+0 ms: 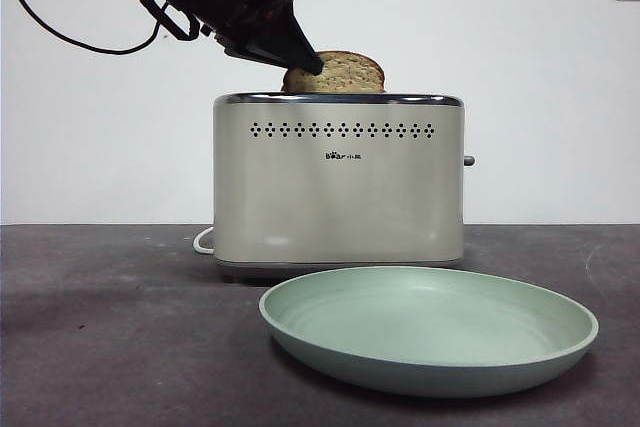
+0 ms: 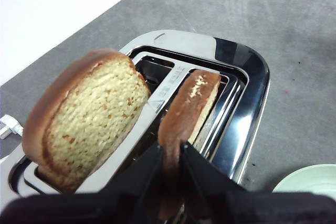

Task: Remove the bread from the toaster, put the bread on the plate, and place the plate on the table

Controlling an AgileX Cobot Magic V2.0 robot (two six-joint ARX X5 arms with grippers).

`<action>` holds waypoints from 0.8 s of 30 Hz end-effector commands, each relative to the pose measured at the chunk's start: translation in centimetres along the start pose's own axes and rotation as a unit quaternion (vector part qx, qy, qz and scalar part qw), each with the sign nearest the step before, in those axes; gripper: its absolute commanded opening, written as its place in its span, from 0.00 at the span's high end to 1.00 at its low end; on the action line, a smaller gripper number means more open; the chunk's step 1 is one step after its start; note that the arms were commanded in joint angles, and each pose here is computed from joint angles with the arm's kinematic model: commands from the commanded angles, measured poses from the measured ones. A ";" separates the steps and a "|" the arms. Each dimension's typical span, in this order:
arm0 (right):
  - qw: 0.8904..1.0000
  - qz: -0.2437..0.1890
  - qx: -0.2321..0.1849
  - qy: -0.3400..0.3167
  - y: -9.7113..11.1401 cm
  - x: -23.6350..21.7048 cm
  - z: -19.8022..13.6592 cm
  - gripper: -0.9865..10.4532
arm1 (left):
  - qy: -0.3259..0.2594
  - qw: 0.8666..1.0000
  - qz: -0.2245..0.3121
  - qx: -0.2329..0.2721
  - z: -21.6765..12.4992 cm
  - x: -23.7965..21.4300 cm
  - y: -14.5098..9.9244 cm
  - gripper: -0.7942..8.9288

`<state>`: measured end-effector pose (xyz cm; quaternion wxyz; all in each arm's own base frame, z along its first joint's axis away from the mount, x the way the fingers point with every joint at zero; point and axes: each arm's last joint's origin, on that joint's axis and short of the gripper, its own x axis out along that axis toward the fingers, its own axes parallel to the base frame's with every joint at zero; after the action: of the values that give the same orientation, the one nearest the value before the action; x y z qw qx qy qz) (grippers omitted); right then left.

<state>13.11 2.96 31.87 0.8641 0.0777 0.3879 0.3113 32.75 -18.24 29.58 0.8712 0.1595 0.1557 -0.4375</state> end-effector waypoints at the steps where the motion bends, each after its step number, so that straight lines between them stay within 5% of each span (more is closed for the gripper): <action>1: 1.000 0.000 0.001 0.001 0.1 0.0 0.0 0.34 | 0.006 1.000 -0.008 0.000 -0.5 0.5 -0.2 0.93; 9: 1.000 0.000 0.001 0.002 0.1 0.0 0.0 0.34 | -0.011 1.000 0.014 0.005 1.4 -0.3 0.3 0.93; 24: 1.000 0.000 0.001 0.001 0.1 0.0 0.0 0.34 | -0.038 0.997 0.071 0.017 11.1 -6.7 1.2 0.92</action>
<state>13.05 2.96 31.82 0.8626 0.0784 0.3912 0.3110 31.97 -17.57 41.56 0.8991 0.1706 0.1137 -0.3869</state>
